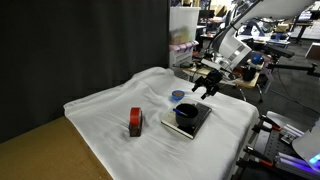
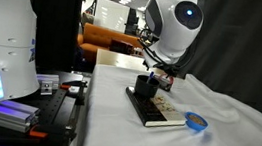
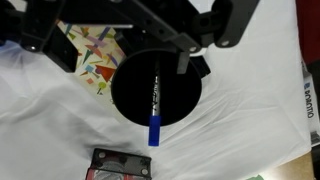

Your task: Remove the black cup from the book and place it on the table

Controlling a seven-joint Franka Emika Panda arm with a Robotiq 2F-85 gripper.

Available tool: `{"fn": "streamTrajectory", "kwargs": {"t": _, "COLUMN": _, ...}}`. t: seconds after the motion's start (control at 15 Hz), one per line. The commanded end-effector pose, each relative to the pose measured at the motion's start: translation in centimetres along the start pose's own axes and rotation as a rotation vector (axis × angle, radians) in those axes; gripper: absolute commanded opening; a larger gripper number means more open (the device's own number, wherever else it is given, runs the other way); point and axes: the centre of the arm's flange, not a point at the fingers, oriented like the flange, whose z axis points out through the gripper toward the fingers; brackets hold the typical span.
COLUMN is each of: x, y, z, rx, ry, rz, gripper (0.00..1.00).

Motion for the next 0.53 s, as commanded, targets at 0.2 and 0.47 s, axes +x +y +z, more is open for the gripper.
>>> {"fn": "streamTrajectory", "kwargs": {"t": 0.2, "x": -0.18, "y": -0.32, "z": -0.03, "rx": -0.002, "ry": -0.02, "rz": -0.015, "gripper": 1.0}}
{"fn": "streamTrajectory", "kwargs": {"t": 0.47, "x": -0.83, "y": -0.95, "z": -0.05, "rx": -0.009, "ry": -0.055, "rz": -0.05, "gripper": 1.0}}
